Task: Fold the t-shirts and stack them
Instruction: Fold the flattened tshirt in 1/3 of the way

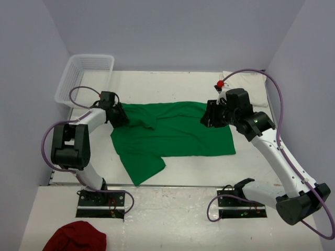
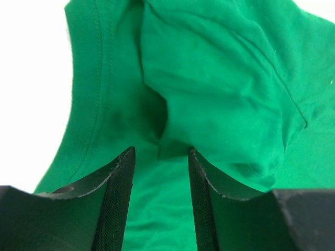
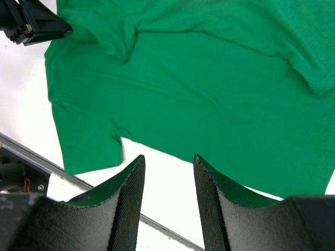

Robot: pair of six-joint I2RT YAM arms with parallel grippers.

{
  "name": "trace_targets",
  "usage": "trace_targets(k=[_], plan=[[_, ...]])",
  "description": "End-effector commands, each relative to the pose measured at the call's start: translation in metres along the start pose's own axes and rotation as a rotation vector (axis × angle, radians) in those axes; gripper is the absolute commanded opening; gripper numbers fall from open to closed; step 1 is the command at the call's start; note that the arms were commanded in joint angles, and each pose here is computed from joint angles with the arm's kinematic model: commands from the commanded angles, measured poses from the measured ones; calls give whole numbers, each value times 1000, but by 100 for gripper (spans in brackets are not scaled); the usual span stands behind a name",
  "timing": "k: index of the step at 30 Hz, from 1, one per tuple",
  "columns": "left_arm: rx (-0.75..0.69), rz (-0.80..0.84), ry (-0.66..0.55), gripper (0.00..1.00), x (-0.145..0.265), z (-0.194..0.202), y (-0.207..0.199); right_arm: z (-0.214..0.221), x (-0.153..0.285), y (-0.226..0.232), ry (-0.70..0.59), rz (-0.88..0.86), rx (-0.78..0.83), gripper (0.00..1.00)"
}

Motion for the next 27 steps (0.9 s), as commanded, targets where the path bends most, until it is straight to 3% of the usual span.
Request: trace_targets(k=[1, 19, 27], plan=[[-19, 81, -62, 47, 1, -22, -13, -1, 4, 1, -18, -11, 17, 44], [-3, 261, 1, 45, -7, -18, -28, -1, -1, 1, -5, -14, 5, 44], [22, 283, 36, 31, 4, -9, -28, -2, -1, 2, -4, -23, -1, 44]])
Point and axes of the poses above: each gripper's point midway between its finger pads, its own x axis back along the fingers, its own y axis along the line the jaws close on, z = x × y, the point moved 6 cm from there along x, back along the fingers, and after that the axes turned 10 degrees about x, right-handed, at the moved point
